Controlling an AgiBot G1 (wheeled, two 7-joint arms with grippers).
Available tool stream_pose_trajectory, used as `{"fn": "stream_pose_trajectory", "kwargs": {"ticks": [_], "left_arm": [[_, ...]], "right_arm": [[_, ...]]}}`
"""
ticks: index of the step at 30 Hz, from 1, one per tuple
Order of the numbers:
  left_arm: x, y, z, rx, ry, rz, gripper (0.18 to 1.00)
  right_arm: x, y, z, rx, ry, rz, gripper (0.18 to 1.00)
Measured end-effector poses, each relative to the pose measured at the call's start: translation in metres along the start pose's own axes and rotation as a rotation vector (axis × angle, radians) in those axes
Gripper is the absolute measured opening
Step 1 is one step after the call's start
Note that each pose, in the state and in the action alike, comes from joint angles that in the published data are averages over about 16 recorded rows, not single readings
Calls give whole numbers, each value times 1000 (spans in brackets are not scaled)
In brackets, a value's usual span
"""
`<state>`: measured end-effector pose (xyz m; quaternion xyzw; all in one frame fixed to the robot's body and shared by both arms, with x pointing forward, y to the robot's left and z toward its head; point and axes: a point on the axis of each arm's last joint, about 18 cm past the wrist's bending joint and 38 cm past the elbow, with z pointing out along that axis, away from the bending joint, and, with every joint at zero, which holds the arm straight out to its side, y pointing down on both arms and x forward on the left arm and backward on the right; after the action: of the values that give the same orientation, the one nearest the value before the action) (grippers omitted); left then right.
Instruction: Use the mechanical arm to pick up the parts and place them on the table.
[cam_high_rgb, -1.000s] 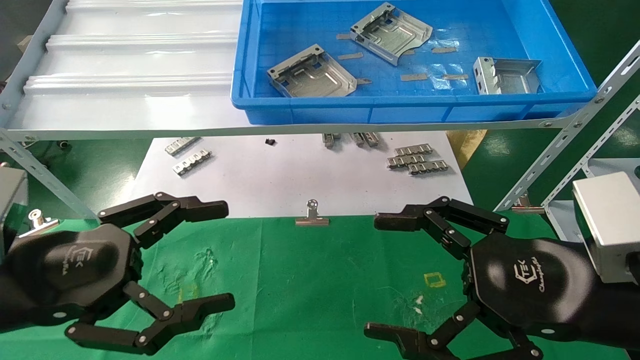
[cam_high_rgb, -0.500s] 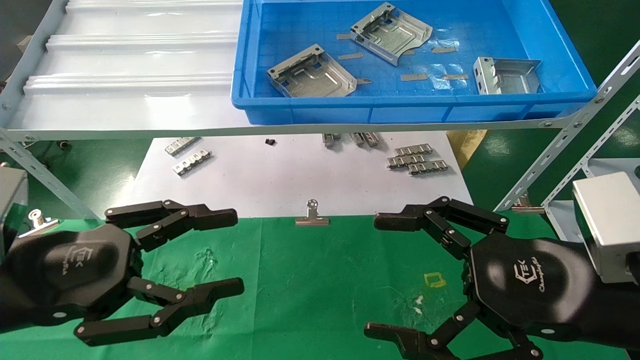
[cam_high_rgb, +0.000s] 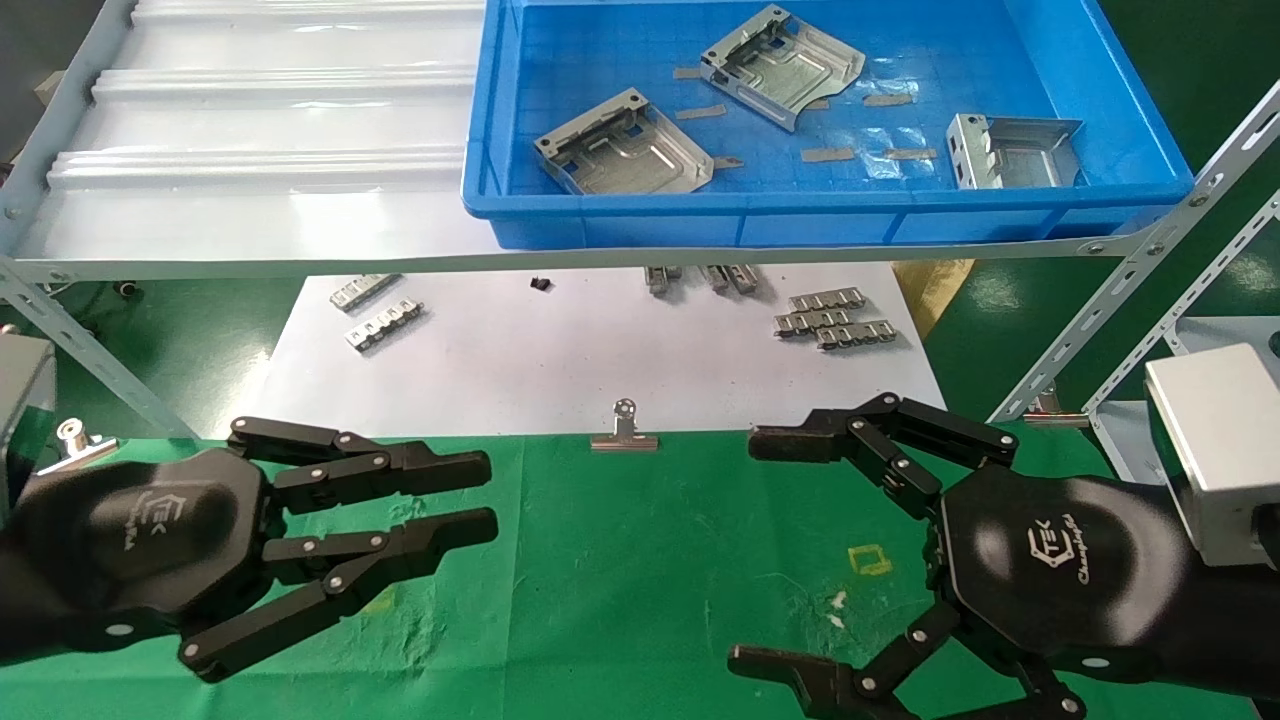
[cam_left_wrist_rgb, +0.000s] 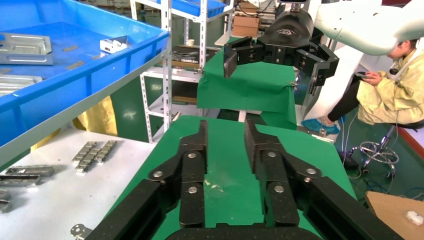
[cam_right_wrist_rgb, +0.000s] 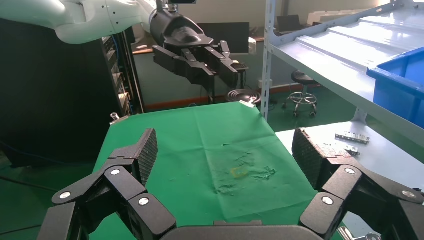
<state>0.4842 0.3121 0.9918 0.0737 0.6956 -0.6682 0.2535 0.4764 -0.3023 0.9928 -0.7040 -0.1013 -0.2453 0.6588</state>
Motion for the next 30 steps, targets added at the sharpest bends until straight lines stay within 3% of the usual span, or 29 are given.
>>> {"fn": "stream_pose_trajectory", "kwargs": {"ticks": [8, 13, 17, 23, 30], "left_arm": [[0, 0, 0, 0, 0, 0, 297], [0, 0, 0, 0, 0, 0, 241], [0, 0, 0, 0, 0, 0, 211], [0, 0, 0, 0, 0, 0, 193], [0, 0, 0, 0, 0, 0, 191]], "right_arm": [[4, -3, 1, -1, 11, -14, 1000], [27, -13, 6, 6, 72, -47, 1000], [63, -24, 15, 16, 171, -74, 1000], [141, -45, 37, 20, 364, -95, 1000], [223, -56, 71, -63, 550, -63, 1000]]}}
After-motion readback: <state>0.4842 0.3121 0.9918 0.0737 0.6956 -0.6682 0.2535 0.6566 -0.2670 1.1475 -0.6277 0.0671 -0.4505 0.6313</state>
